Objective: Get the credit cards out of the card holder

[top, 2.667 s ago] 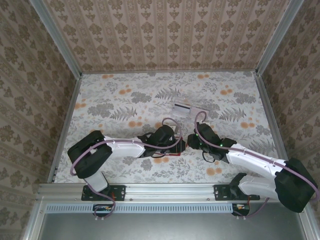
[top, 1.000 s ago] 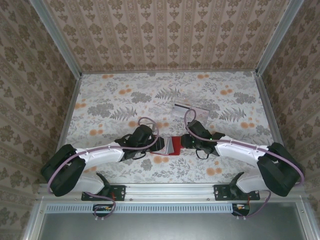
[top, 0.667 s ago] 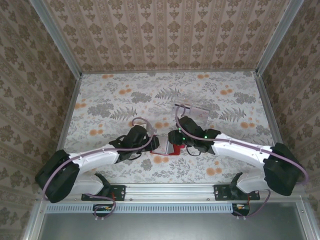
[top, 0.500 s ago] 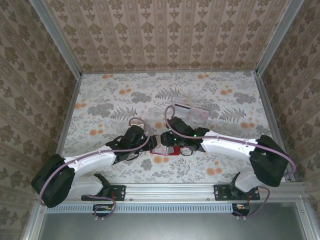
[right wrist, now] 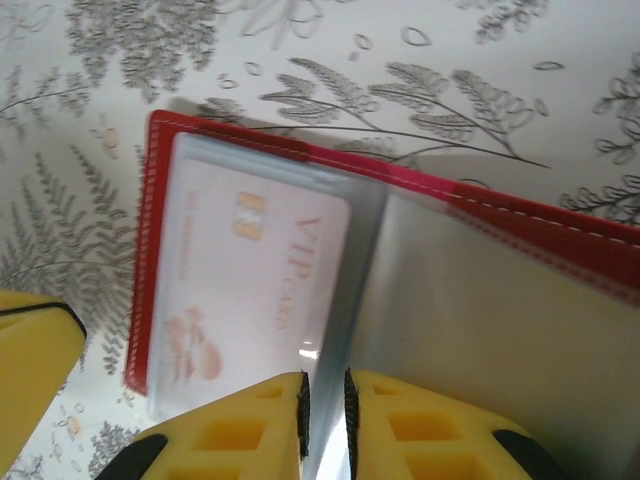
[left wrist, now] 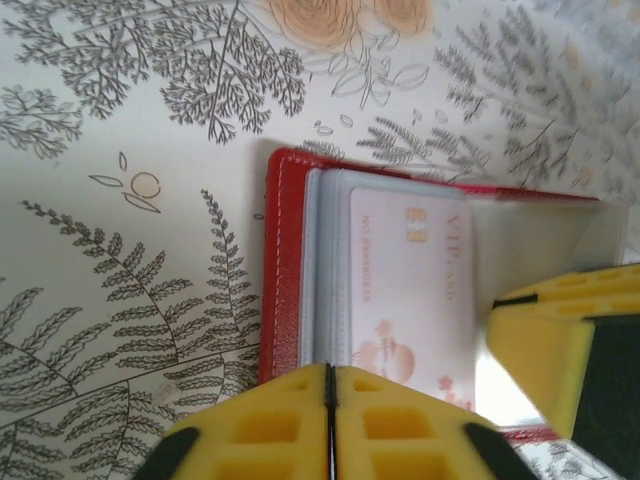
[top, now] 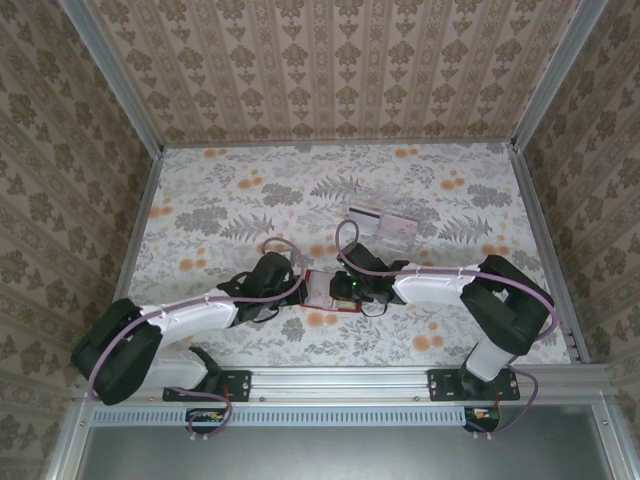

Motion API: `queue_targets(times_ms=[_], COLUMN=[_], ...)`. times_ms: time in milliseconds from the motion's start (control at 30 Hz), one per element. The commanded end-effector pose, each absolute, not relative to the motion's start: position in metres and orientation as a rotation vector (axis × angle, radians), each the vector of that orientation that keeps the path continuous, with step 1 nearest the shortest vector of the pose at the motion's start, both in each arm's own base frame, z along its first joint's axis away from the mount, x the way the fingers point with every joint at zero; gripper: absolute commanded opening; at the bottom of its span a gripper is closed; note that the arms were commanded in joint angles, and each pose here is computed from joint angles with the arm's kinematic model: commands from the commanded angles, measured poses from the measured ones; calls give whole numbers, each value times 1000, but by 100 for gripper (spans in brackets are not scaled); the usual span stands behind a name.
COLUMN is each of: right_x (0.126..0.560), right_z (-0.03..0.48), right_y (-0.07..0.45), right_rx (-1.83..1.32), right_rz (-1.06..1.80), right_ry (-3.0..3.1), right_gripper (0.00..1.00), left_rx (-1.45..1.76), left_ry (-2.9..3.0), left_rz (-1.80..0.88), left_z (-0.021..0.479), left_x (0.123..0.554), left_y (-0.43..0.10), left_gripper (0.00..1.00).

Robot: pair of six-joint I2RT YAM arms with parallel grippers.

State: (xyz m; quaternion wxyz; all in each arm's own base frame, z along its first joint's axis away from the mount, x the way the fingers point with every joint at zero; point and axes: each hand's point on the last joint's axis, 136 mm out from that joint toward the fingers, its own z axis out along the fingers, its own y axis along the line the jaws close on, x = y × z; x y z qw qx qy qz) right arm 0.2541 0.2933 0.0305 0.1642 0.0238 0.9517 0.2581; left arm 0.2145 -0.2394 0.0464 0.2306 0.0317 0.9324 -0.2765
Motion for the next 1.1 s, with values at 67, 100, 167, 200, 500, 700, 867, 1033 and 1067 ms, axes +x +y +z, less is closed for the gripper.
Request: queue_targets(times_ms=[67,100,167,200,500,700,867,1033,1067], right_x=[257,257,257,257,258,257,256,256,256], right_z=[27,26,24,23,18,17,17,17,17], right_y=[300,300,300,300,299,298,293,282,280], right_rx=[140,148,157,162,184,187,200,221,228], right_rz=[855,863,880,886,914,922,920,909,905], right_ry=[2704,2704,2704,2703,2707,2709,2704,2695,2695], right_gripper=[21,21,21,21,20,11,0,0,0], left_rx=[119,119,116,115,84,71,24,-24,-32], left_ry=[2539,2542,2555,2563,2609,2623,2654,2680,2681], left_rz=[-806,-807,-809,-807,-804,-788,-716,-641,-634], left_z=[52,51,46,43,25,22,16,8,7], left_x=[229,230,231,231,225,224,224,223,223], left_y=[-256,-257,-259,-259,-258,-255,-246,-234,-233], left_gripper=[0,0,0,0,0,0,0,0,0])
